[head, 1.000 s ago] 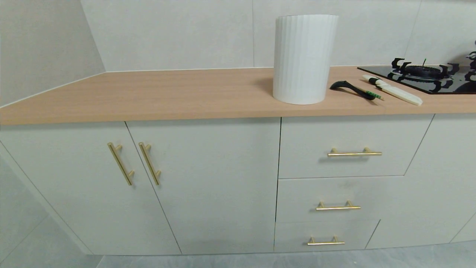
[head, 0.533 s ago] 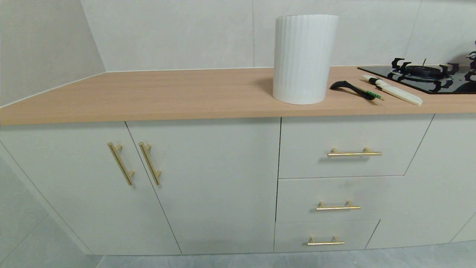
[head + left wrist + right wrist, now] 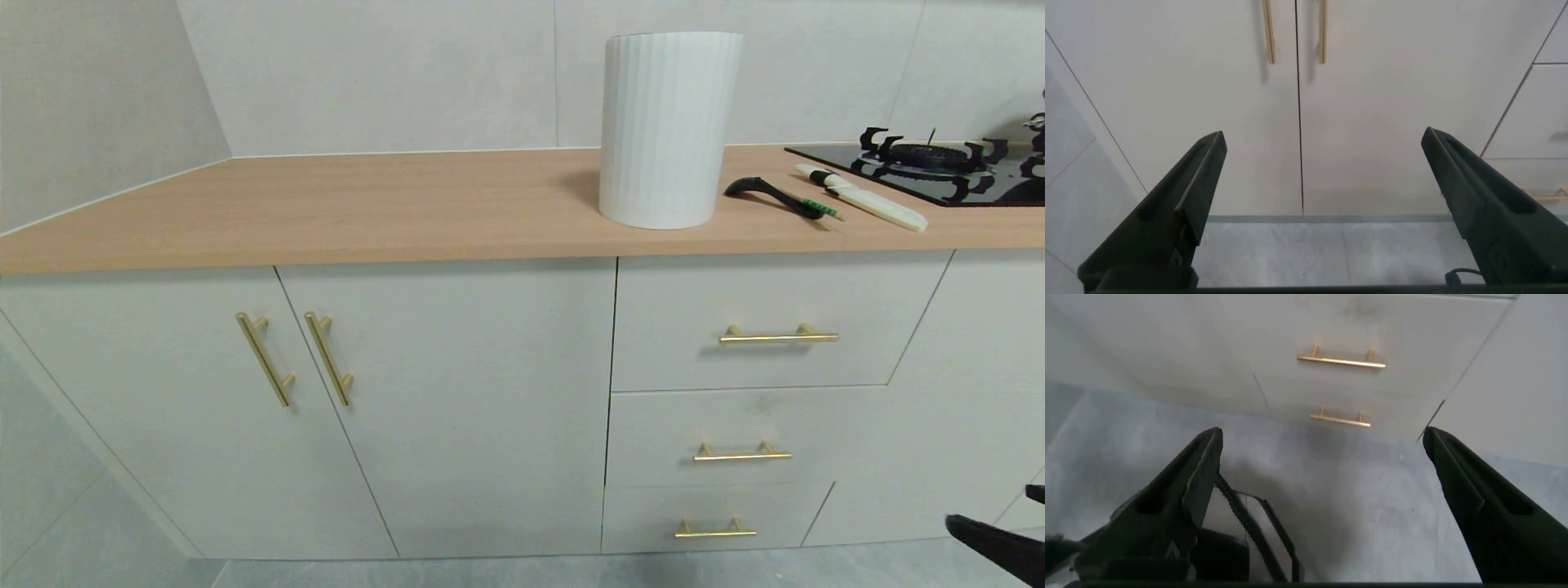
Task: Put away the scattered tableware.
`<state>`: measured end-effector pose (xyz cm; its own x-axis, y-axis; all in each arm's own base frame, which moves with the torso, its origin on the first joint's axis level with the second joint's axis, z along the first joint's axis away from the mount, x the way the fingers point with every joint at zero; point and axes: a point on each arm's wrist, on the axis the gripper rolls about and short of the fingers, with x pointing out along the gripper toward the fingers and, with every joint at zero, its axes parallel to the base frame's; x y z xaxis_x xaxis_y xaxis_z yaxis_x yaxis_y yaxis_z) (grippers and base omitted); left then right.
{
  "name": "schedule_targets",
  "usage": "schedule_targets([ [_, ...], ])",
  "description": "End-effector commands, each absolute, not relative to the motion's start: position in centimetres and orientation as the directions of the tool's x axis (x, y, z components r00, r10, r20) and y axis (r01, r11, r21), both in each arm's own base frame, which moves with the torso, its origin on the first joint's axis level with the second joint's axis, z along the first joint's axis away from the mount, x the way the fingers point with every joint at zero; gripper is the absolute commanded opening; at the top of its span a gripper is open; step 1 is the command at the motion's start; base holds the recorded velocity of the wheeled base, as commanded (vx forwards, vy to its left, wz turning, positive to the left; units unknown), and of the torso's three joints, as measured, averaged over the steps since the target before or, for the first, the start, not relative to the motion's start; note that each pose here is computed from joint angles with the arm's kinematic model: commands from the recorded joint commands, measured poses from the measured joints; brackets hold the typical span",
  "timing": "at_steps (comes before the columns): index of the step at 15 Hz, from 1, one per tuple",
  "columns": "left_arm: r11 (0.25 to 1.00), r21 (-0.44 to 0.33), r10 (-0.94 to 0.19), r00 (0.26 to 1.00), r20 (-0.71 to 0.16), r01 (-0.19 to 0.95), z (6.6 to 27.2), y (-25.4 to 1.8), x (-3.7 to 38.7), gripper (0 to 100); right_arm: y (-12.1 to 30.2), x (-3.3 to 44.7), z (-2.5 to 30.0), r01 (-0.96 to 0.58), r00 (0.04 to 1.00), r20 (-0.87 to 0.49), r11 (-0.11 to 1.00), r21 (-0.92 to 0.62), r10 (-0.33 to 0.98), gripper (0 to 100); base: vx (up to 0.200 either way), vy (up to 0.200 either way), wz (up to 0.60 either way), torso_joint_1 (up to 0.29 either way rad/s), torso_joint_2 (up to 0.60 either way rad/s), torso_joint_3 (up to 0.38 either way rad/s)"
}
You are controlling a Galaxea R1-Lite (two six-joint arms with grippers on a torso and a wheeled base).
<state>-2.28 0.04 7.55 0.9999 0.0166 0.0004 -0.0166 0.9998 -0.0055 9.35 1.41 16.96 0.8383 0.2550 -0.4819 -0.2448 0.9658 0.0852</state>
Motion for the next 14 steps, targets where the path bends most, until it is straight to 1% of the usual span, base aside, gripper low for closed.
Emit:
schedule_targets([
  [1, 1.000, -0.006, 0.017, 1.000, 0.000, -0.017, 7.5, 0.0, -2.3, 100, 2.4, 16.4, 14.8, -0.243, 0.744, -0.619, 0.965, 0.098, 0.251, 100, 0.000, 0.000, 0.00, 0.000, 0.00, 0.000],
  [2, 1.000, -0.006, 0.017, 1.000, 0.000, -0.017, 7.5, 0.0, -2.3, 100, 2.6, 18.4, 13.5, -0.241, 0.731, -0.636, 0.965, 0.101, 0.249, 100, 0.000, 0.000, 0.00, 0.000, 0.00, 0.000],
  [4, 1.000, -0.006, 0.017, 1.000, 0.000, -0.017, 7.5, 0.0, -2.3, 100, 2.9, 20.6, 11.9, -0.237, 0.709, -0.661, 0.966, 0.103, 0.245, 100, 0.000, 0.000, 0.00, 0.000, 0.00, 0.000],
  [5, 1.000, -0.006, 0.017, 1.000, 0.000, -0.017, 7.5, 0.0, -2.3, 100, 3.1, 22.2, 10.5, -0.234, 0.703, -0.668, 0.966, 0.106, 0.244, 100, 0.000, 0.000, 0.00, 0.000, 0.00, 0.000],
  [8, 1.000, -0.006, 0.017, 1.000, 0.000, -0.017, 7.5, 0.0, -2.3, 100, 3.3, 24.9, 6.4, -0.209, 0.659, -0.719, 0.972, 0.104, 0.219, 100, 0.000, 0.000, 0.00, 0.000, 0.00, 0.000],
  [9, 1.000, -0.006, 0.017, 1.000, 0.000, -0.017, 7.5, 0.0, -2.3, 100, 3.3, 25.3, 5.8, -0.201, 0.657, -0.723, 0.974, 0.102, 0.212, 100, 0.000, 0.000, 0.00, 0.000, 0.00, 0.000],
  [10, 1.000, -0.006, 0.017, 1.000, 0.000, -0.017, 7.5, 0.0, -2.3, 100, 3.3, 26.1, 4.5, -0.191, 0.660, -0.721, 0.976, 0.109, 0.210, 100, 0.000, 0.000, 0.00, 0.000, 0.00, 0.000],
  [11, 1.000, -0.006, 0.017, 1.000, 0.000, -0.017, 7.5, 0.0, -2.3, 100, 3.4, 26.9, 2.7, -0.172, 0.695, -0.688, 0.978, 0.122, 0.208, 100, 0.000, 0.000, 0.00, 0.000, 0.00, 0.000],
  [14, 1.000, -0.006, 0.017, 1.000, 0.000, -0.017, 7.5, 0.0, -2.3, 100, 3.8, 28.3, -0.5, -0.167, 0.770, -0.608, 0.981, 0.103, 0.195, 100, 0.000, 0.000, 0.00, 0.000, 0.00, 0.000],
])
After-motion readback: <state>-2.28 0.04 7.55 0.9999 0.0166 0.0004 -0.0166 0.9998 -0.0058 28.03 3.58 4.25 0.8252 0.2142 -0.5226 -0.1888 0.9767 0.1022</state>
